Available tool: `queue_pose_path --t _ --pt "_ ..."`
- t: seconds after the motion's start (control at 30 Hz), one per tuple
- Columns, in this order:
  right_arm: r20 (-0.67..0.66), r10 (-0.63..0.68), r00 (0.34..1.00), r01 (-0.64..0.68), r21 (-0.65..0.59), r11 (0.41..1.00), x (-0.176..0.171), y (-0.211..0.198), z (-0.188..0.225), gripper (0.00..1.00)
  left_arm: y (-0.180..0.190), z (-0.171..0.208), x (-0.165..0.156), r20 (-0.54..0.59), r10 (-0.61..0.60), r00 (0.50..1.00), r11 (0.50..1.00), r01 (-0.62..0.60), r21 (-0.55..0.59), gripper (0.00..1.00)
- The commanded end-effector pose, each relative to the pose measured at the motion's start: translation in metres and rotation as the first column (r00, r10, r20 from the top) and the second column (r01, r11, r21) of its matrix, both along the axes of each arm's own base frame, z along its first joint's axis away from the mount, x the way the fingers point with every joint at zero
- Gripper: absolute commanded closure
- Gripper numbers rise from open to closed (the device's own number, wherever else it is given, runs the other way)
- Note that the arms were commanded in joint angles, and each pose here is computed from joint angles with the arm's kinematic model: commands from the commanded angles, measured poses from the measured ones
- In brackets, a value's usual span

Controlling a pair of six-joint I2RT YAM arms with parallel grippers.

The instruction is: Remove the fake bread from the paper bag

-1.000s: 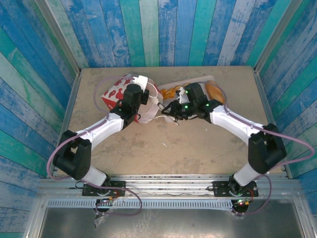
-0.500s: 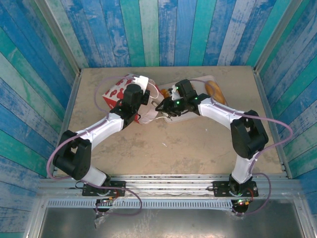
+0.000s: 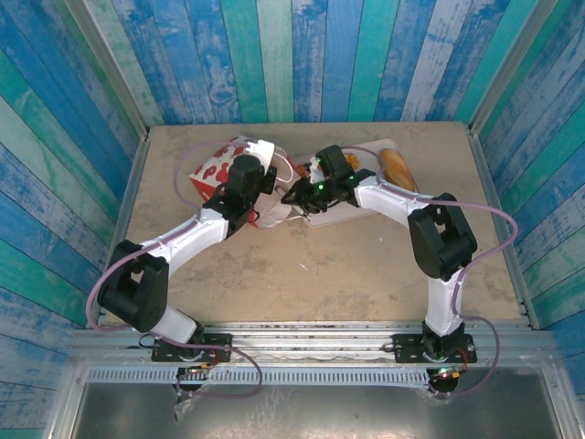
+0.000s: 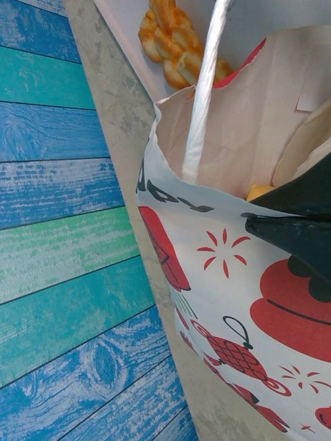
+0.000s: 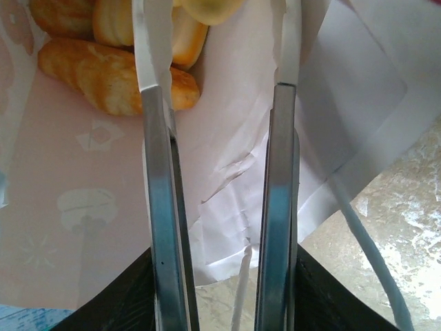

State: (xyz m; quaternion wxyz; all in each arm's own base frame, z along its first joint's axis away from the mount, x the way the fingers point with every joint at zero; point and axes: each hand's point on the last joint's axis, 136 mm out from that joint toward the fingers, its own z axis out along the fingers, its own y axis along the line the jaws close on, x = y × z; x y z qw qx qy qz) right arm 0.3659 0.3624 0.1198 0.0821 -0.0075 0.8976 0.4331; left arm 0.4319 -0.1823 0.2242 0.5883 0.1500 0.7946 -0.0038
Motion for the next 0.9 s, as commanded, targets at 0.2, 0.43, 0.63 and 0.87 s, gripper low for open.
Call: queue_pose_path --t 0.2,0.43,0.63,0.87 --pt "0.045 0.054 0.998 -0.058 0.091 0.994 0.002 0.016 0.017 0.53 -0.002 0.042 -0.003 0.089 -0.014 0.996 0.997 0.02 -0.07 1.0" --pt "0.06 0.065 0.996 -0.072 0.118 0.99 0.003 0.019 0.02 0.51 0.0 0.043 -0.004 0.09 -0.006 0.996 0.997 0.012 -0.071 1.0" --pt "0.051 0.067 0.996 -0.072 0.113 0.991 0.007 0.018 0.013 0.48 -0.001 0.044 -0.003 0.095 -0.003 0.995 0.996 0.011 -0.084 1.0" --pt "0.052 0.07 0.996 -0.076 0.108 0.991 0.012 0.02 0.007 0.64 -0.007 0.043 -0.004 0.087 -0.033 0.996 0.994 0.042 -0.104 1.0"
